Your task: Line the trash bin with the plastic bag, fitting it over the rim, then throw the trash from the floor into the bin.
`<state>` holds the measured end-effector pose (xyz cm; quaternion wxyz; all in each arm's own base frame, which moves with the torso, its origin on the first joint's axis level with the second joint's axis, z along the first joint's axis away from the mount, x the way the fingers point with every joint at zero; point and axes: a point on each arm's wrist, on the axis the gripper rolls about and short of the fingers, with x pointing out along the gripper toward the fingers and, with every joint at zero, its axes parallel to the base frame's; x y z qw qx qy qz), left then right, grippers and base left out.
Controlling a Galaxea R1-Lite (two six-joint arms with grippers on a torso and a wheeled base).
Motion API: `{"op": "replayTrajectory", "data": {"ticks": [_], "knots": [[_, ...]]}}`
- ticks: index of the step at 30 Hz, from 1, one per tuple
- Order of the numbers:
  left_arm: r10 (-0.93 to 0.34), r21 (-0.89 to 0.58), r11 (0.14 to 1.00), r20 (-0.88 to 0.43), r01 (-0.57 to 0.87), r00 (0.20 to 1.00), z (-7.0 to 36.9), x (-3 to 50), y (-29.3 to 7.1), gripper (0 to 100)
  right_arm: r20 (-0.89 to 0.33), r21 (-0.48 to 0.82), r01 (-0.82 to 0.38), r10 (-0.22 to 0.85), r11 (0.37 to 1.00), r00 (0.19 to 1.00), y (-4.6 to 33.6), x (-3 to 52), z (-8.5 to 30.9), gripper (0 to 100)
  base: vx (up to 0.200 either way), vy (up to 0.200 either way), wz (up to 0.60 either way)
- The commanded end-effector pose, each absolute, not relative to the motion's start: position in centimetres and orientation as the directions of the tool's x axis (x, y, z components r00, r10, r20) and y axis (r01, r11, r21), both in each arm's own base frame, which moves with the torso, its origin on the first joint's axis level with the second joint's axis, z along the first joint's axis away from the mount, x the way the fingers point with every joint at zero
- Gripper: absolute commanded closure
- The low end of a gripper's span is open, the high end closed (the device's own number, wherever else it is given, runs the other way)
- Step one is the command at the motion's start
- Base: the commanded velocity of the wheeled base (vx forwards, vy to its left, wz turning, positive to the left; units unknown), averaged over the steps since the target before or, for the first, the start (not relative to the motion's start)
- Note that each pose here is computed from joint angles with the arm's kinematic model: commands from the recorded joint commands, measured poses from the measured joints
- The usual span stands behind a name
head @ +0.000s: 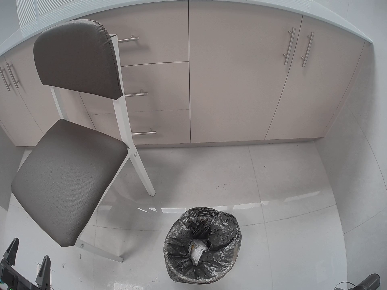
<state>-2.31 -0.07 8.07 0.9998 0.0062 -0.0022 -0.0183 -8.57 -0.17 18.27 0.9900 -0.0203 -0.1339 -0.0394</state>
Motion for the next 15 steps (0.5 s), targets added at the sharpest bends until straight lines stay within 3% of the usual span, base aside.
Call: {"op": "replayTrajectory", "data": {"ticks": [1,5,8,15], "knots": [[-0.035,0.012,0.999,0.002,0.035,0.999,7.56,-2.28,-0.07,0,0.047,-0.011,0.163,-0.162,0.987,0.986,-0.37,-2.37,8.14,0,0.000,0.000,0.00],[-0.035,0.014,0.999,0.000,0.035,0.999,7.55,-2.28,-0.07,0,0.055,-0.003,0.140,-0.139,0.990,0.989,-0.32,-2.33,8.14,0,0.000,0.000,0.00],[-0.035,0.014,0.999,0.000,0.035,0.999,7.55,-2.28,-0.07,0,0.002,-0.031,-0.037,0.037,0.999,0.999,0.08,-2.32,7.64,0,0.000,0.000,0.00],[-0.035,0.014,0.999,0.000,0.035,0.999,7.55,-2.28,-0.07,0,0.006,0.015,-0.003,0.003,1.000,1.000,0.00,-2.29,7.64,0,0.000,0.000,0.00]]}}
